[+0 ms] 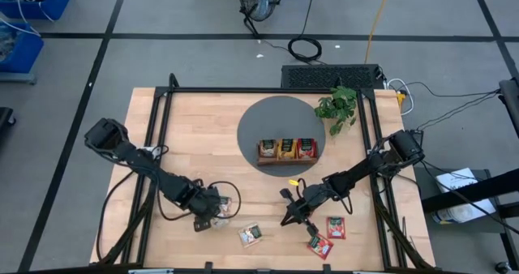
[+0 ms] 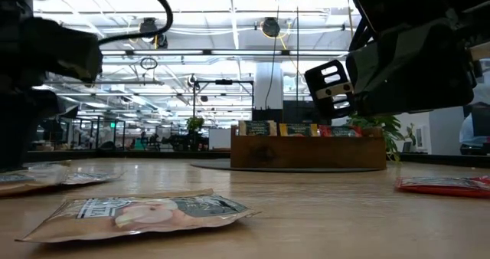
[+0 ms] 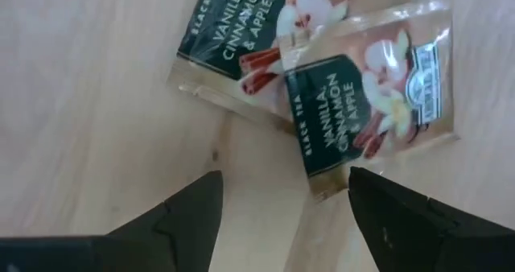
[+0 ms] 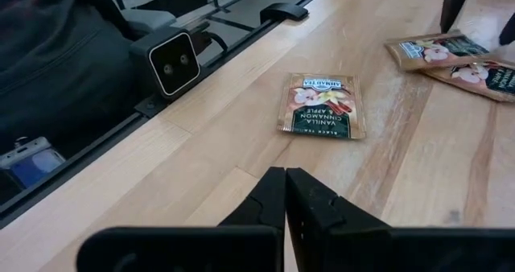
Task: Pick & Place Tea
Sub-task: Put the brown tea bag into the left section of the wooden organizer
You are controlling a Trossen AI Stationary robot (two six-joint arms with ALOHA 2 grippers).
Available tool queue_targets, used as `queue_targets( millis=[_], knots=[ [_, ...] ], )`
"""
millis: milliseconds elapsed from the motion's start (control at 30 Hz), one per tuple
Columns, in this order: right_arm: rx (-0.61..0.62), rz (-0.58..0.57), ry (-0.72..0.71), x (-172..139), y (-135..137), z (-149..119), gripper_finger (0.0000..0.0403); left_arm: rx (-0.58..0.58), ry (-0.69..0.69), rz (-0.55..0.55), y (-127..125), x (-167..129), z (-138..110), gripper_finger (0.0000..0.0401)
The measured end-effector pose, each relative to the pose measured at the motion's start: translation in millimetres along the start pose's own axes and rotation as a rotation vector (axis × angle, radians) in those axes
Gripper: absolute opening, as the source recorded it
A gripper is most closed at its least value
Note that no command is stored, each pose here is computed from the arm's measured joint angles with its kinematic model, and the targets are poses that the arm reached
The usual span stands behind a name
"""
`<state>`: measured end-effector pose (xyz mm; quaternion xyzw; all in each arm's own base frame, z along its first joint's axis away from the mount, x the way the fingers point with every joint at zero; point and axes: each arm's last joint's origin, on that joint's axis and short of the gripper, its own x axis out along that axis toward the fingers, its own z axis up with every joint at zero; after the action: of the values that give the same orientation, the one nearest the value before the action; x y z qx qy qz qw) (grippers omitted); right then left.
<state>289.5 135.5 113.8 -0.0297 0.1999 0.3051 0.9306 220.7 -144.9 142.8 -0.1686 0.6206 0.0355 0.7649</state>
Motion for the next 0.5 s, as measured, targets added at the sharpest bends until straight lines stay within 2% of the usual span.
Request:
queue_targets(
  millis=[167,500],
  knots=[
    [-0.001,-0.001,0.000,0.0,-0.2,0.0,0.0000,-0.012,-0.046,-0.126,-0.6,5.9,3.7,0.0269],
    [-0.001,0.000,0.000,0.0,-0.1,0.0,0.0000,-0.030,-0.069,-0.149,-0.9,6.4,7.1,0.0269]
  ],
)
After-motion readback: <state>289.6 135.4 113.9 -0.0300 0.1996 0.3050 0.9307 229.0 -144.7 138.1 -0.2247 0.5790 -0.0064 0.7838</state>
